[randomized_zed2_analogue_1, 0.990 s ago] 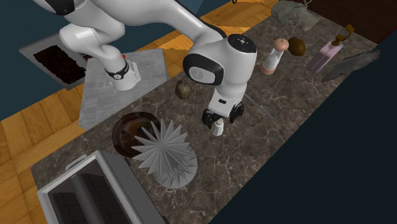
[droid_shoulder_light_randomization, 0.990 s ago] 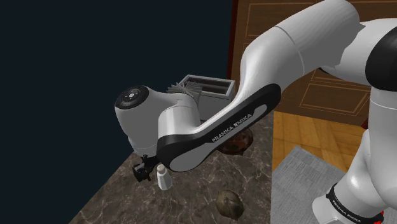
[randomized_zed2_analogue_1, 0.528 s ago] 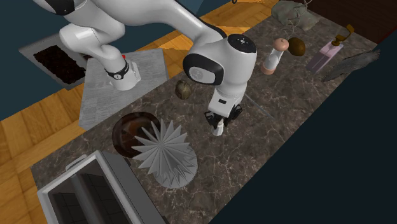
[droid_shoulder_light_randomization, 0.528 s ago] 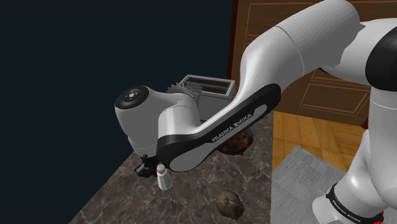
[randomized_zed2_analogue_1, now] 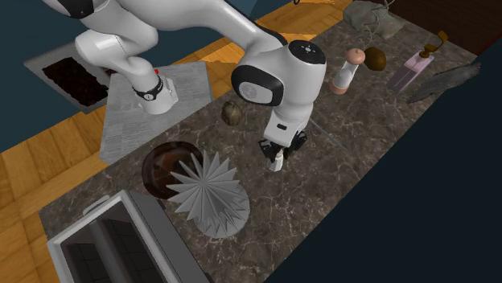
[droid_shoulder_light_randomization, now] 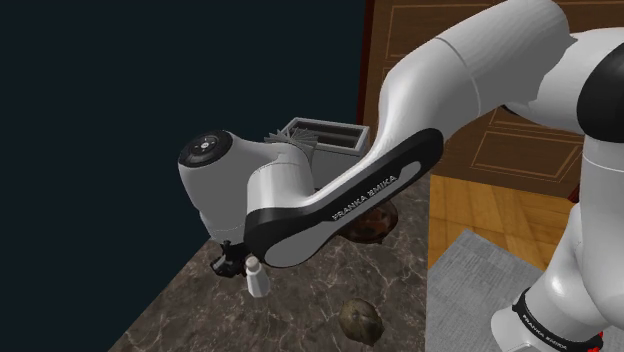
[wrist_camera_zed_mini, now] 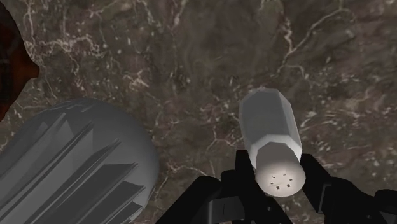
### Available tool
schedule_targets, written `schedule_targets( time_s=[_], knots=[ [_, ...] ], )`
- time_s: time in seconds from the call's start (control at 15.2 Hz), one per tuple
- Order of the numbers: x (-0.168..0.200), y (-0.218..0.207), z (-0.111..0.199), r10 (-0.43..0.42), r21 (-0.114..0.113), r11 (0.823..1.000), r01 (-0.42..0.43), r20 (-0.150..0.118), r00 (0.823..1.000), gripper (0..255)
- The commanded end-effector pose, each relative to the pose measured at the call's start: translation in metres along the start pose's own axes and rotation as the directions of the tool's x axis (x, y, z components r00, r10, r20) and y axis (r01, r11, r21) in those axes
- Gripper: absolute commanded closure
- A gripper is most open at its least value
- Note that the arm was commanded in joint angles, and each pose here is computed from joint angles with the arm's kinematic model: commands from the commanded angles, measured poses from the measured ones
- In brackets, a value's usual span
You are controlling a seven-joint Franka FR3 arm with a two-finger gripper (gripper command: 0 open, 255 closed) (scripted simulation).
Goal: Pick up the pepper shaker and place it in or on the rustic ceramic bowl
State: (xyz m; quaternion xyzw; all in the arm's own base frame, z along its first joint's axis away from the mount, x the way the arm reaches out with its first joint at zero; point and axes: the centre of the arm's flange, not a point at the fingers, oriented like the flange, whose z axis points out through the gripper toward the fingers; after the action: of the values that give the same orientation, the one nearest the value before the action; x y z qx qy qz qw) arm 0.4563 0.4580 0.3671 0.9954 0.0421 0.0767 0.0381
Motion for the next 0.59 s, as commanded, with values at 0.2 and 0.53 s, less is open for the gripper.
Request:
schedule_targets(
  time_s=[0.2,0.53],
  knots=[
    [0.003,0.003,-0.025,0.000,0.000,1.000,0.000,0.000,1.000,255],
    [0.007,0.005,-0.051,0.000,0.000,1.000,0.000,0.000,1.000,255]
  ],
)
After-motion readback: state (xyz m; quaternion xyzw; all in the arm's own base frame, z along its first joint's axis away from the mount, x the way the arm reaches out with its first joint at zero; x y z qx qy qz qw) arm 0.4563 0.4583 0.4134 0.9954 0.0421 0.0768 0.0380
